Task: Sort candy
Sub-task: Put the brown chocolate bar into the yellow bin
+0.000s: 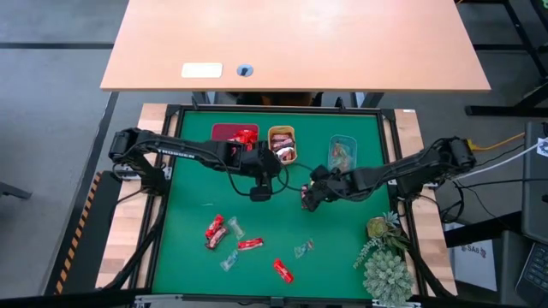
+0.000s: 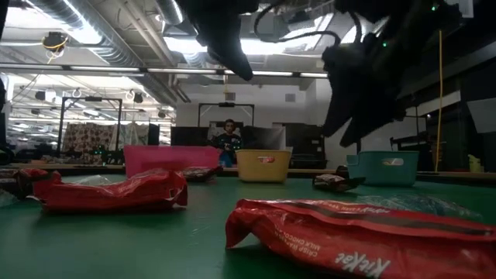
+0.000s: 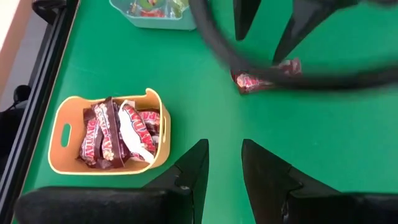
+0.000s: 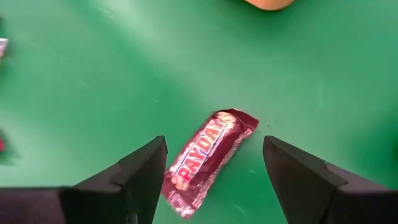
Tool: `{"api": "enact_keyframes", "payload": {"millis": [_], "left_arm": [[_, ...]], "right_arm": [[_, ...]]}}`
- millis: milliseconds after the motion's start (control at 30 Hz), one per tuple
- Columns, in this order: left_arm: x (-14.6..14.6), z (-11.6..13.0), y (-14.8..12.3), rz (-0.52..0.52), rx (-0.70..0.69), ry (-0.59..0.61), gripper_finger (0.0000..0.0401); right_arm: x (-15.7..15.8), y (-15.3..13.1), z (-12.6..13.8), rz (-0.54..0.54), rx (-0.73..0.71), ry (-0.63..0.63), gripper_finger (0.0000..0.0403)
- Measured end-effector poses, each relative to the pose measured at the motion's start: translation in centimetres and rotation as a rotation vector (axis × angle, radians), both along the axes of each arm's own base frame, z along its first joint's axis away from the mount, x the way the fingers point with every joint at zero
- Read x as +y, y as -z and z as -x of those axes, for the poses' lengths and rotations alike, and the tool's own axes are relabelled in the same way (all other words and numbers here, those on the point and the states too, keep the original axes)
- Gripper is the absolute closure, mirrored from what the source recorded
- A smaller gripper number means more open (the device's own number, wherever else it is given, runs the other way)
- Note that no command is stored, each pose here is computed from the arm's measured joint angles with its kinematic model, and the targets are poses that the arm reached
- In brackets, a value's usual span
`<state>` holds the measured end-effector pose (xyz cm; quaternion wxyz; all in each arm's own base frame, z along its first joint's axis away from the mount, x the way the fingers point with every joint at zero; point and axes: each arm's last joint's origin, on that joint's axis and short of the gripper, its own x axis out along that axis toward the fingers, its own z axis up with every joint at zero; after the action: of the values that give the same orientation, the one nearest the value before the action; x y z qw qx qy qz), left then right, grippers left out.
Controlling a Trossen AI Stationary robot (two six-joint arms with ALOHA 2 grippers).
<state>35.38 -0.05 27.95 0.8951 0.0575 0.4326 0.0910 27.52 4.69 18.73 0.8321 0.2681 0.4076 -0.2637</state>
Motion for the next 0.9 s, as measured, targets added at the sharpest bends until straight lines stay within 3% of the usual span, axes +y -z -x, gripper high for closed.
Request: {"api": "enact_keyframes", "payload": {"millis": [667,900], "left_arm": [[0.0,-0.1,-0.1,0.0,-0.015,0.001,0.0309],[0.0,0.1,0.0,0.003,0.005,0.003,0.0309]], "right_arm": [[0.5,6.3,-2.1,0.025,0.143,0.024,0.0139],[0.4,6.4,-2.2,0.032,0.143,0.022,0.0201]]}}
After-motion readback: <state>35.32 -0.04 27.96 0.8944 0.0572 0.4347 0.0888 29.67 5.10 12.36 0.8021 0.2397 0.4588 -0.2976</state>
